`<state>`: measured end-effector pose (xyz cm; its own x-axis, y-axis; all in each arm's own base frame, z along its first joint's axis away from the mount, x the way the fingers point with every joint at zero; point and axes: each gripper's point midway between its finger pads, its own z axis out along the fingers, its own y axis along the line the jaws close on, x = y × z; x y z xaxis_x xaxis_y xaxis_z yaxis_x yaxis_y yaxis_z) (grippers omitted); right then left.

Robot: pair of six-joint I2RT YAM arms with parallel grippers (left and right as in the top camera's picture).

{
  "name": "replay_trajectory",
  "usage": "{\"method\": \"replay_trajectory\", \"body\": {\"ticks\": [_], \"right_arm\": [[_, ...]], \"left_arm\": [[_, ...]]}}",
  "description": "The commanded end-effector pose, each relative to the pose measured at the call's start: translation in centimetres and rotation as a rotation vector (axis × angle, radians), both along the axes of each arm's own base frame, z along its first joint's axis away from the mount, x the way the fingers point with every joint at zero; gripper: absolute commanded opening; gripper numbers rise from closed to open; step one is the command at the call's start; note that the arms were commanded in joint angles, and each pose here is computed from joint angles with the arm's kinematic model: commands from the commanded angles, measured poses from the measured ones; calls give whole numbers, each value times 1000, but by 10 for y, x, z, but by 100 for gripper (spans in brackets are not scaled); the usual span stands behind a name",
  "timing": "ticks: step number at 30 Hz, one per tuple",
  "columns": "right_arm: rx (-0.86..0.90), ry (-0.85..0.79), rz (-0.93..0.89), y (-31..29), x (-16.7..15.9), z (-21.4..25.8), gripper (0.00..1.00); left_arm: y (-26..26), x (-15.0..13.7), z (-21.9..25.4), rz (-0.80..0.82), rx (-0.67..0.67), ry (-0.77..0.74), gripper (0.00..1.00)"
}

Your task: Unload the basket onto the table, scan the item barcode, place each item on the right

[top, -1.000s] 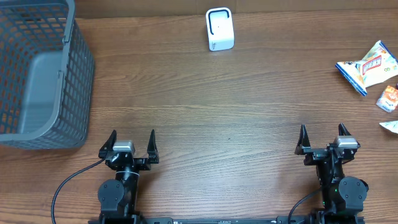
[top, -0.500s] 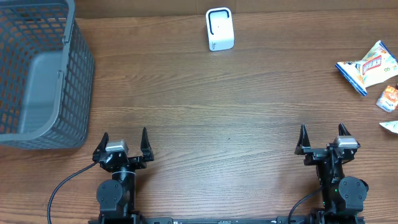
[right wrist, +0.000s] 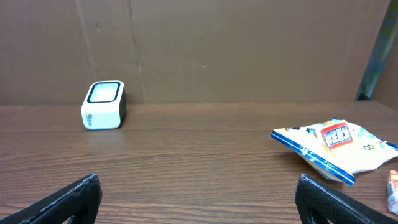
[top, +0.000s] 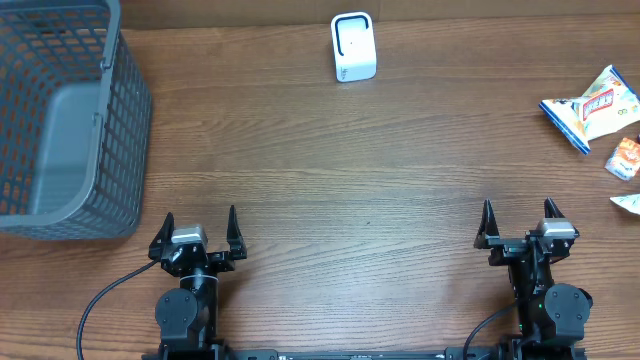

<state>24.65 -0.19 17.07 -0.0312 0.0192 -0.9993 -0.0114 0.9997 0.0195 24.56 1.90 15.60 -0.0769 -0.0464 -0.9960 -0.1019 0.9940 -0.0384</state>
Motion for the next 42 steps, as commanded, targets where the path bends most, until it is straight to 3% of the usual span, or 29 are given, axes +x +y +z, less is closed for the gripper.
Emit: {"method": "replay_trajectory", "body": {"ticks": [1, 42], "right_arm": [[-2, -8, -12, -2, 0, -1, 100], [-2, -8, -12, -2, 0, -1, 100]], "left_arm": [[1, 0, 0, 2, 23, -4, 100], [-5, 0, 1, -35, 20, -6, 100]]}}
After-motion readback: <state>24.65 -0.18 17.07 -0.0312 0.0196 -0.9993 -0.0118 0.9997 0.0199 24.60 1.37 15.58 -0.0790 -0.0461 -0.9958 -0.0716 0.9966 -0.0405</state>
